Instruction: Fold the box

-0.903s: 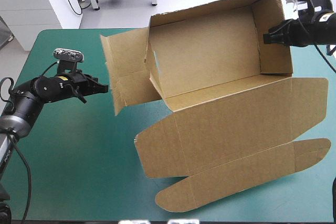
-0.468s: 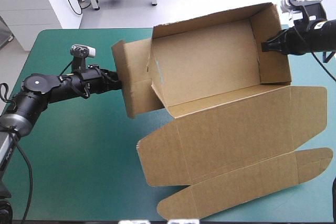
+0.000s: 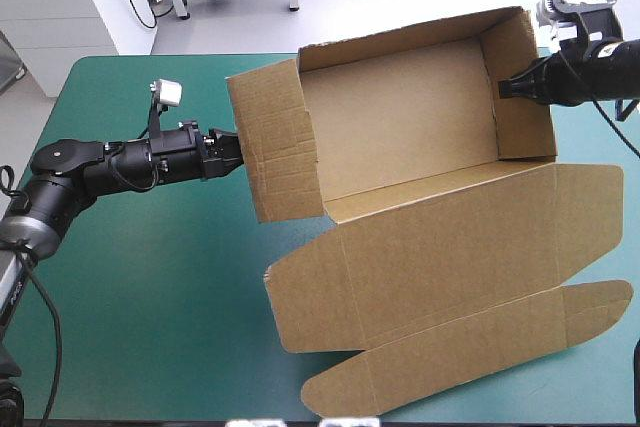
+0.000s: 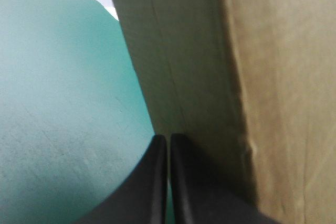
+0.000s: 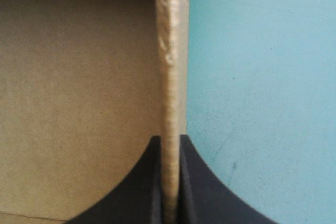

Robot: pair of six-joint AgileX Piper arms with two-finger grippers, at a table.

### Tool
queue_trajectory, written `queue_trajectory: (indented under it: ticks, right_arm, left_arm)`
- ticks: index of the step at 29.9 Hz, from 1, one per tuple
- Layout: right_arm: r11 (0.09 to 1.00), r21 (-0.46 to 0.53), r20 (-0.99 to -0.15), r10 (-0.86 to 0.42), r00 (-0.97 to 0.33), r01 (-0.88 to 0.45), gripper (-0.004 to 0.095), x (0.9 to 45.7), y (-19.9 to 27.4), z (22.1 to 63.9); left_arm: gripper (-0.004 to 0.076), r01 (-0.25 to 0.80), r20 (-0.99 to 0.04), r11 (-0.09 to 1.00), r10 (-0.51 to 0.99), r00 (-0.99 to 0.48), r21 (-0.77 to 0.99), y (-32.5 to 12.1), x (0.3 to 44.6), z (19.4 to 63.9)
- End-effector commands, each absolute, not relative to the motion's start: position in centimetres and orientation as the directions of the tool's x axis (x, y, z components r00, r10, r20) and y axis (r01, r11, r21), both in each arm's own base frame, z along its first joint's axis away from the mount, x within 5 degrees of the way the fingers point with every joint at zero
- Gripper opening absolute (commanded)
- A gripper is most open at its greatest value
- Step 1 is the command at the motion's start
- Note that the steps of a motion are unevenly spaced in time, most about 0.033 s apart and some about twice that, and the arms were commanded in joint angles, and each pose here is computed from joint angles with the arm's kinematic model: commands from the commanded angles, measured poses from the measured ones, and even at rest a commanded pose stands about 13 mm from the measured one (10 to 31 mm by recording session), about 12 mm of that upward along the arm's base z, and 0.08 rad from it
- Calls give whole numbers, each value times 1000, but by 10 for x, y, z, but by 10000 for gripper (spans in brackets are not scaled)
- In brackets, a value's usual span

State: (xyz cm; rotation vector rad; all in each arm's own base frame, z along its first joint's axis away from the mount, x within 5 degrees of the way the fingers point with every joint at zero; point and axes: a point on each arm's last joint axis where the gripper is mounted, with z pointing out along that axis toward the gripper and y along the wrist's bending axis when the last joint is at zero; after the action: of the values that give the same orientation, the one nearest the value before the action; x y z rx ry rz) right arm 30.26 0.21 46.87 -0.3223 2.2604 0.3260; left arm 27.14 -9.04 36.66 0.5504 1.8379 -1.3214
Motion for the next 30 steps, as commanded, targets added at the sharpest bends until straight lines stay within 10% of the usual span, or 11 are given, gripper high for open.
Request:
queue_trajectory:
  ticks: [1,13,30]
  right_arm:
    - [932,148,-846,-53,-530,-330,-15,293,10,494]
    - [920,134,-880,-60,-471,-367,-15,296,52,499]
    - [931,114,-881,-66,-468,-347,-15,300,78,495]
  left_arm:
    - [22,793,-830,245,-147,-538,-558,-94,258,399]
    - [508,805,-833,214,-151,-532,-553,-94,255,429]
    - [533,772,-817,282,-94,-569,-570,-93,254,443]
